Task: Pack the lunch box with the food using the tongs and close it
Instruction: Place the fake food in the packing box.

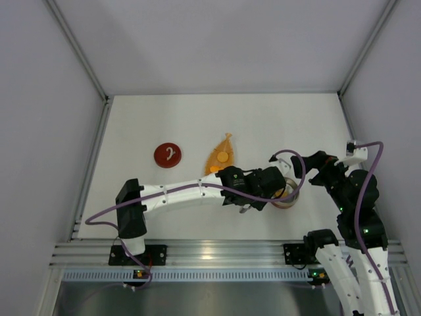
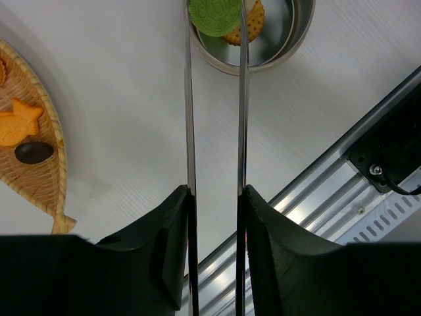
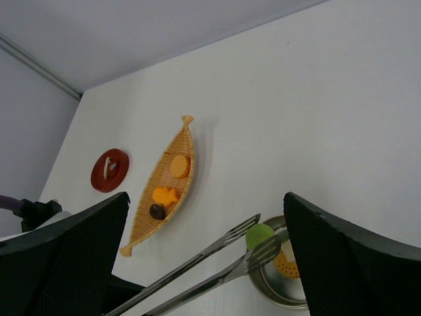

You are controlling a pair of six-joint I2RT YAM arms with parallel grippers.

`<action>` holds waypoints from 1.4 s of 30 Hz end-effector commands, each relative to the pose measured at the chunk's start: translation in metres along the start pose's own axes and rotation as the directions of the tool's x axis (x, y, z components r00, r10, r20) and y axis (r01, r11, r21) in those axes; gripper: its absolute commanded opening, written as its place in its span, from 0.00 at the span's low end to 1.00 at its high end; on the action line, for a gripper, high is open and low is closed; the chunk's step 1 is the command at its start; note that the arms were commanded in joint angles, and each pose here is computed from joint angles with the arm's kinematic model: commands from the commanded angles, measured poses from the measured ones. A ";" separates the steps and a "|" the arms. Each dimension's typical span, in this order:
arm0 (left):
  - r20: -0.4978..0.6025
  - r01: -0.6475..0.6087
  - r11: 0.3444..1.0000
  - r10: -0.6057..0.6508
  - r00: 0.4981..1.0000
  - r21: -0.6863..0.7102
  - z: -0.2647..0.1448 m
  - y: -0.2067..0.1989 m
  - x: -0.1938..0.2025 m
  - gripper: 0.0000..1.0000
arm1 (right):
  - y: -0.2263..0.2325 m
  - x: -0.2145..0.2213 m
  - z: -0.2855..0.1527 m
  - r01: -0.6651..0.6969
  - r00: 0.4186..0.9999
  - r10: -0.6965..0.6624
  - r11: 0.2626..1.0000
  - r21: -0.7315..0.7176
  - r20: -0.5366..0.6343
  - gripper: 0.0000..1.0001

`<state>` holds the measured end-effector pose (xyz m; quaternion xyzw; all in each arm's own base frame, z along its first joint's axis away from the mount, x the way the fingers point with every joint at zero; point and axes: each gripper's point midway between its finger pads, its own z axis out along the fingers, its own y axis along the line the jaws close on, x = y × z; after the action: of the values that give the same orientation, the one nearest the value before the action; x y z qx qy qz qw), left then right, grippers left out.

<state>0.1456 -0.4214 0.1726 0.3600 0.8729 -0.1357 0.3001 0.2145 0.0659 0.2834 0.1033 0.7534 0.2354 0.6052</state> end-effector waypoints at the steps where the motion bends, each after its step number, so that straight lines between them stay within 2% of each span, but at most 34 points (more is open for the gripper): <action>1: 0.055 0.026 1.000 -0.027 0.998 0.013 -0.011 -0.003 -0.018 0.39 | 0.001 -0.012 -0.004 0.009 0.999 -0.010 1.000 0.008 0.037 0.99; 12: 0.000 0.005 0.999 -0.005 1.000 0.038 -0.003 -0.008 -0.003 0.45 | 0.001 -0.012 -0.004 0.009 0.999 -0.009 1.000 0.009 0.036 1.00; 27: 0.002 0.008 0.999 -0.008 1.000 0.036 -0.008 -0.005 -0.001 0.52 | 0.001 -0.012 -0.005 0.006 0.999 -0.007 1.000 0.006 0.038 1.00; 37: 0.123 0.054 0.998 -0.052 0.991 -0.012 -0.046 0.015 -0.027 0.51 | 0.002 -0.012 -0.004 0.006 0.999 -0.007 1.000 0.004 0.035 0.99; 42: 0.190 0.111 0.988 -0.089 0.978 -0.108 -0.070 0.046 -0.033 0.52 | 0.003 -0.013 -0.005 0.006 0.999 -0.006 1.000 0.000 0.040 1.00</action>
<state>0.1546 -0.4009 0.2110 0.3283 0.8686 -0.1365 0.3451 0.2147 0.0654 0.2834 0.1043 0.7533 0.2344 0.6056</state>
